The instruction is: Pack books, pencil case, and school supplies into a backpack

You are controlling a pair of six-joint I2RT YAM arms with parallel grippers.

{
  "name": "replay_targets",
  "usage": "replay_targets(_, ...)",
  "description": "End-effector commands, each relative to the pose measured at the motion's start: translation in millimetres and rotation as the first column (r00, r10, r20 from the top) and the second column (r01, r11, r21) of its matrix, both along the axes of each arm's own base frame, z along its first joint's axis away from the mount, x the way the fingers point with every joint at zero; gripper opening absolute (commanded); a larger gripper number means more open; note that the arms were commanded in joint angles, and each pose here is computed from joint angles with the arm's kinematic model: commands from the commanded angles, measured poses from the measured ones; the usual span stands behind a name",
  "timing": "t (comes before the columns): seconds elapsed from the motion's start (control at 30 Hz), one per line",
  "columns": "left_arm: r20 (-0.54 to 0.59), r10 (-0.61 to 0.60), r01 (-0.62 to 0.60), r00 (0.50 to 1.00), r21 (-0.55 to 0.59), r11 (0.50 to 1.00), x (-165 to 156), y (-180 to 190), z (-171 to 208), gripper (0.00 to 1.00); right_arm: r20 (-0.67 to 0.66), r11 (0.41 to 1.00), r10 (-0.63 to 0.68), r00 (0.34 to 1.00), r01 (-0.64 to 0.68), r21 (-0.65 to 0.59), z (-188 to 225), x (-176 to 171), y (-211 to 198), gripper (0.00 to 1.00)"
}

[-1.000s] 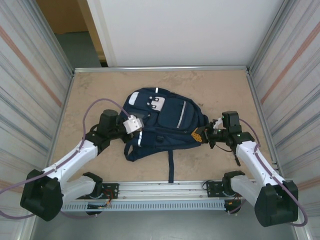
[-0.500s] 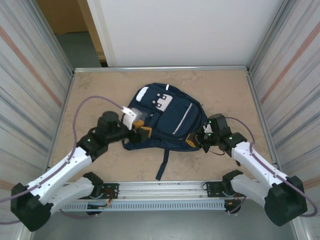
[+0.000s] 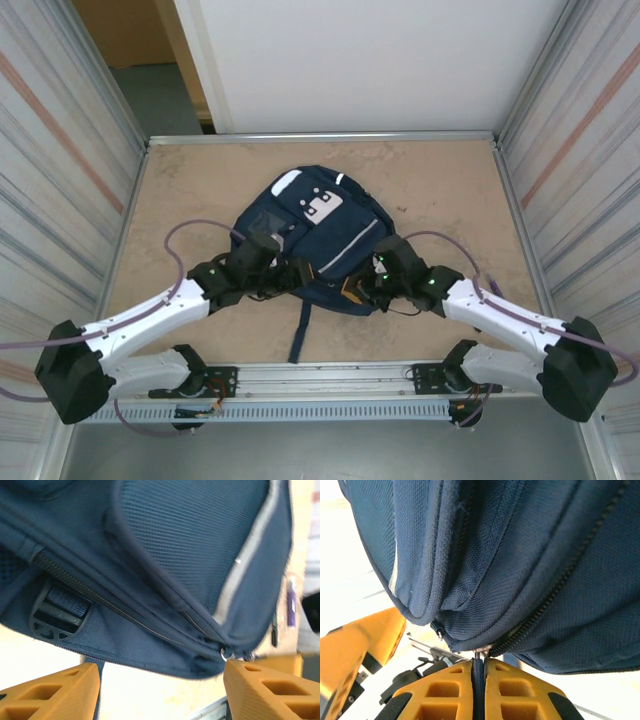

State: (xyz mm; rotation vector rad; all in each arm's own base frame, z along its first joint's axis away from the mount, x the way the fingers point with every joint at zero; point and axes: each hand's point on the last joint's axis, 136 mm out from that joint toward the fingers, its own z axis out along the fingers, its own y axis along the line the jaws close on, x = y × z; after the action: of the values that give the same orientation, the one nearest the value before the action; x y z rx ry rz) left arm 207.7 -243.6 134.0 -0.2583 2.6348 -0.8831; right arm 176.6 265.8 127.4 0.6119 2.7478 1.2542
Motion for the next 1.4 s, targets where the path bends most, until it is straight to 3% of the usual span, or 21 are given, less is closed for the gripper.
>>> replay_targets(0.0,-0.084,0.118,-0.114,0.989,0.056,0.992,6.9,8.3,-13.0,0.67,0.062,0.998,-0.007,0.998,0.003,0.064,28.2,12.0,26.6,0.00)
replay_targets(0.13,-0.039,0.150,-0.146,0.988,0.098,0.984,21.5,9.8,-20.8,0.61,0.044,0.995,0.027,0.999,-0.031,0.097,29.2,6.3,53.1,0.00)
replay_targets(0.23,-0.010,0.212,-0.210,0.977,0.110,0.972,33.2,19.3,-25.6,0.51,0.032,0.993,0.030,0.999,-0.033,0.110,25.9,2.7,69.9,0.00)
replay_targets(0.4,0.106,0.194,-0.203,0.975,0.087,0.975,49.6,30.7,-6.9,0.16,-0.073,0.997,-0.036,0.997,0.040,0.061,-3.1,-3.2,66.1,0.00)
replay_targets(0.5,0.091,0.151,-0.156,0.984,0.052,0.986,60.1,42.3,-2.3,0.00,-0.110,0.996,-0.063,0.992,0.069,0.048,-9.9,3.6,49.5,0.00)
replay_targets(0.6,0.013,0.121,-0.121,0.993,0.002,0.993,63.9,56.9,-14.5,0.00,-0.113,0.991,-0.125,0.986,0.129,0.023,-9.6,18.2,25.4,0.00)
replay_targets(0.73,0.005,0.082,-0.082,0.997,-0.079,0.994,65.4,57.4,-18.9,0.02,-0.112,0.981,-0.188,0.976,0.191,0.019,-6.1,31.8,3.5,0.00)
replay_targets(0.77,-0.004,0.072,-0.072,0.997,-0.103,0.992,63.6,52.6,-17.0,0.20,-0.112,0.979,-0.198,0.974,0.201,0.018,-6.5,32.6,1.7,0.00)
replay_targets(0.8,-0.027,0.070,-0.073,0.997,-0.126,0.989,60.1,45.7,-14.5,0.46,-0.110,0.978,-0.204,0.973,0.207,0.021,-5.4,33.3,2.2,0.00)
replay_targets(0.83,-0.038,0.061,-0.066,0.997,-0.136,0.988,55.2,37.3,-12.3,0.55,-0.114,0.980,-0.193,0.974,0.198,0.031,-3.9,32.1,6.3,0.00)
replay_targets(0.9,-0.025,0.060,-0.062,0.998,-0.123,0.990,47.5,21.9,-8.2,0.63,-0.117,0.985,-0.158,0.981,0.164,0.048,-0.5,28.3,18.5,0.00)
replay_targets(1.17,0.029,0.222,-0.219,0.975,-0.072,0.973,51.7,13.8,-0.8,0.67,-0.087,0.994,-0.020,0.996,0.029,0.109,14.1,13.5,82.4,0.00)
replay_targets(1.37,-0.024,0.330,-0.330,0.944,-0.005,0.944,37.7,29.7,-35.2,0.65,-0.119,0.988,0.049,0.992,-0.031,0.149,9.6,3.6,116.9,0.00)
